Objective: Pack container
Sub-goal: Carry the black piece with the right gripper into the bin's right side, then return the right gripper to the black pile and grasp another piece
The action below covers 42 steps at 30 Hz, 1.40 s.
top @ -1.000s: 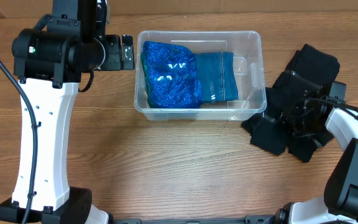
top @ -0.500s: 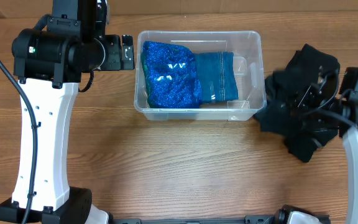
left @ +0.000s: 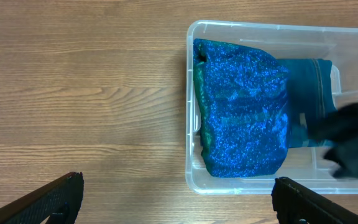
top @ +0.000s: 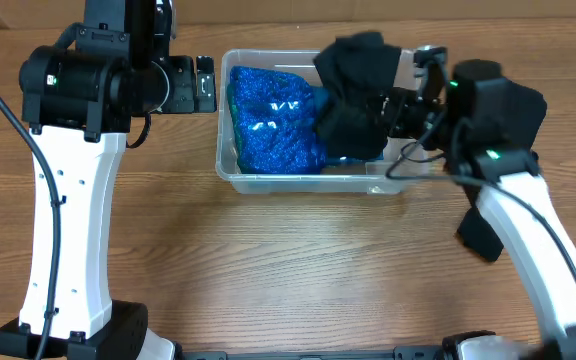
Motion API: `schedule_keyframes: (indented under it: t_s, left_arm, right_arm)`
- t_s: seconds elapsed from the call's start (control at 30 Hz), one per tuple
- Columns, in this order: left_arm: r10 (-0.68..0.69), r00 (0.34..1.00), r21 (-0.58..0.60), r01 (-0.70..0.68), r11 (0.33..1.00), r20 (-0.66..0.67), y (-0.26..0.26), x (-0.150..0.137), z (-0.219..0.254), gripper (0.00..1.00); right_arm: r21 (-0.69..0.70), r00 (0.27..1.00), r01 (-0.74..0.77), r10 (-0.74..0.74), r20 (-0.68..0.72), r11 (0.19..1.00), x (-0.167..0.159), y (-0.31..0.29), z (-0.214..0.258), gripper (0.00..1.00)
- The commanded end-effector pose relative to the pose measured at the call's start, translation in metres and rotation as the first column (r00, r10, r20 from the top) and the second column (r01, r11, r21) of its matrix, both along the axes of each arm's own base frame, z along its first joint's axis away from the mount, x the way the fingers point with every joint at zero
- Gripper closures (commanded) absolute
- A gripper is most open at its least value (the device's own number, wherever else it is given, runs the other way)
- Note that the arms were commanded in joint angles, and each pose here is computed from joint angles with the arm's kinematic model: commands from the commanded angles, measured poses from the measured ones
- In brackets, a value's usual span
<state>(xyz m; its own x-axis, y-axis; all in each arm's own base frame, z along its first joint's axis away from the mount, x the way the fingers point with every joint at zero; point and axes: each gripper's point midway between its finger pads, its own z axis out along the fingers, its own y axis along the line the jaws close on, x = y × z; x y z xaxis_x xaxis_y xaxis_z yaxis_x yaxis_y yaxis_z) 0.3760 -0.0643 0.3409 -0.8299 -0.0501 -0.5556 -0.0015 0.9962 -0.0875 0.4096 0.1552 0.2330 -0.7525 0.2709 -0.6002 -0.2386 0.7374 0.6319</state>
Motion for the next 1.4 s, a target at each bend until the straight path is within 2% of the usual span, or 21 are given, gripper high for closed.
schedule_keyframes:
  t_s: [0.0,0.03,0.07,0.13,0.17,0.2,0.3,0.47,0.53,0.6,0.7,0.83,0.93,1.0,1.23,1.37]
  left_arm:
    - [-0.017,1.0,0.009,0.016,1.0,0.021,-0.001,-0.002,0.006,0.0]
    - [-0.017,1.0,0.009,0.016,1.0,0.021,-0.001,-0.002,0.006,0.0]
    - [-0.017,1.0,0.009,0.016,1.0,0.021,-0.001,-0.002,0.006,0.0]
    - [-0.017,1.0,0.009,0.016,1.0,0.021,-0.001,-0.002,0.006,0.0]
    - [-0.017,1.0,0.009,0.016,1.0,0.021,-0.001,-0.002,0.006,0.0]
    - [-0.017,1.0,0.009,0.016,1.0,0.021,-0.001,-0.002,0.006,0.0]
    - [-0.017,1.0,0.009,0.016,1.0,0.021,-0.001,-0.002,0.006,0.0]
    - [-0.017,1.0,0.009,0.016,1.0,0.021,-0.001,-0.002,0.006,0.0]
    - [-0.017,1.0,0.009,0.016,1.0,0.021,-0.001,-0.002,0.006,0.0]
    - [-0.017,1.0,0.009,0.016,1.0,0.021,-0.001,-0.002,0.006,0.0]
    - [-0.017,1.0,0.009,0.016,1.0,0.021,-0.001,-0.002,0.006,0.0]
    - [-0.017,1.0,0.009,0.016,1.0,0.02,-0.001,-0.002,0.006,0.0]
    - [-0.017,1.0,0.009,0.016,1.0,0.021,-0.001,-0.002,0.006,0.0]
    - [-0.017,1.0,0.009,0.016,1.0,0.021,-0.001,-0.002,0.006,0.0]
    - [-0.017,1.0,0.009,0.016,1.0,0.021,-0.001,-0.002,0.006,0.0]
    - [-0.017,1.0,0.009,0.016,1.0,0.021,-0.001,-0.002,0.006,0.0]
  right_arm:
    - [-0.02,0.991,0.029,-0.032,-0.127,0.999,0.02,-0.001,-0.054,0.89]
    - [-0.021,0.988,0.024,-0.027,-0.155,0.999,0.021,0.0,-0.066,0.79]
    - [-0.023,0.983,0.02,-0.024,-0.184,1.0,0.022,0.001,-0.078,0.61]
    - [-0.026,0.972,0.012,-0.017,-0.234,1.0,0.021,0.002,-0.096,0.51]
    - [-0.028,0.97,0.011,-0.018,-0.244,1.0,0.019,0.002,-0.098,0.42]
    - [-0.03,0.968,0.01,-0.017,-0.249,1.0,0.017,0.002,-0.097,0.38]
    - [-0.027,0.974,0.026,-0.031,-0.225,0.999,0.012,-0.006,-0.072,0.35]
    - [-0.055,0.994,0.088,-0.091,-0.056,0.995,-0.004,-0.047,0.017,0.31]
    - [-0.075,0.982,0.184,-0.186,-0.032,0.98,-0.013,-0.08,0.034,0.23]
    - [-0.118,0.932,0.35,-0.358,-0.059,0.929,-0.027,-0.139,0.036,0.17]
    - [-0.16,0.826,0.515,-0.537,-0.173,0.842,-0.049,-0.208,0.013,0.08]
    - [-0.26,0.589,0.672,-0.713,-0.379,0.693,-0.093,-0.288,-0.043,0.05]
    - [-0.306,0.444,0.707,-0.737,-0.51,0.638,-0.119,-0.316,-0.083,0.04]
    - [-0.318,0.379,0.712,-0.724,-0.577,0.626,-0.13,-0.324,-0.112,0.01]
    - [-0.331,0.333,0.684,-0.682,-0.65,0.65,-0.14,-0.319,-0.184,0.0]
    - [-0.284,0.385,0.692,-0.672,-0.632,0.663,-0.136,-0.309,-0.209,0.0]
